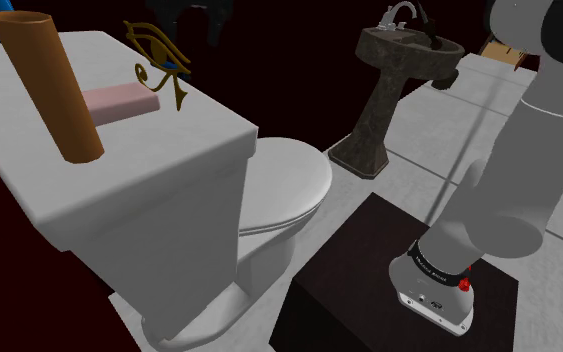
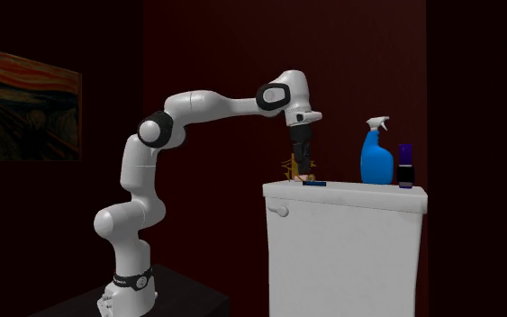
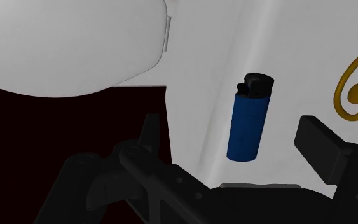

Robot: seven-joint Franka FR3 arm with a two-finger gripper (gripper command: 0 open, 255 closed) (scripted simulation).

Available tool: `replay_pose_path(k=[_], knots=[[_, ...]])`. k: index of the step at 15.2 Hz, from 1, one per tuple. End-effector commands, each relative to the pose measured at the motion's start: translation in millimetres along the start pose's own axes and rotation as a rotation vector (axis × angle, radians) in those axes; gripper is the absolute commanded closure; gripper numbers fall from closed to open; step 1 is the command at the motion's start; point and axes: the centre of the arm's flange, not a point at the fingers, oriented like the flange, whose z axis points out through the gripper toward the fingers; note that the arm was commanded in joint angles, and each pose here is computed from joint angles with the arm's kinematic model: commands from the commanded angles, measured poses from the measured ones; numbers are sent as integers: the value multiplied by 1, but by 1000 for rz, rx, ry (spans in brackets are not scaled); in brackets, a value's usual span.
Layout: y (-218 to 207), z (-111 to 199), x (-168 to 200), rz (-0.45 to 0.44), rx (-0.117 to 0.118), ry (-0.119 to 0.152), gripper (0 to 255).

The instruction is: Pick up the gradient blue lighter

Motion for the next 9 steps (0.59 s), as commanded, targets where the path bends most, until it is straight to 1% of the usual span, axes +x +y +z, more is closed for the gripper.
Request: replay_pose_path(k=[1,2,9], knots=[[-19,1,16,1,14,-1,0],[-27,1,24,1,19,-2,0],[-24,37,20,1,19,-2,0]])
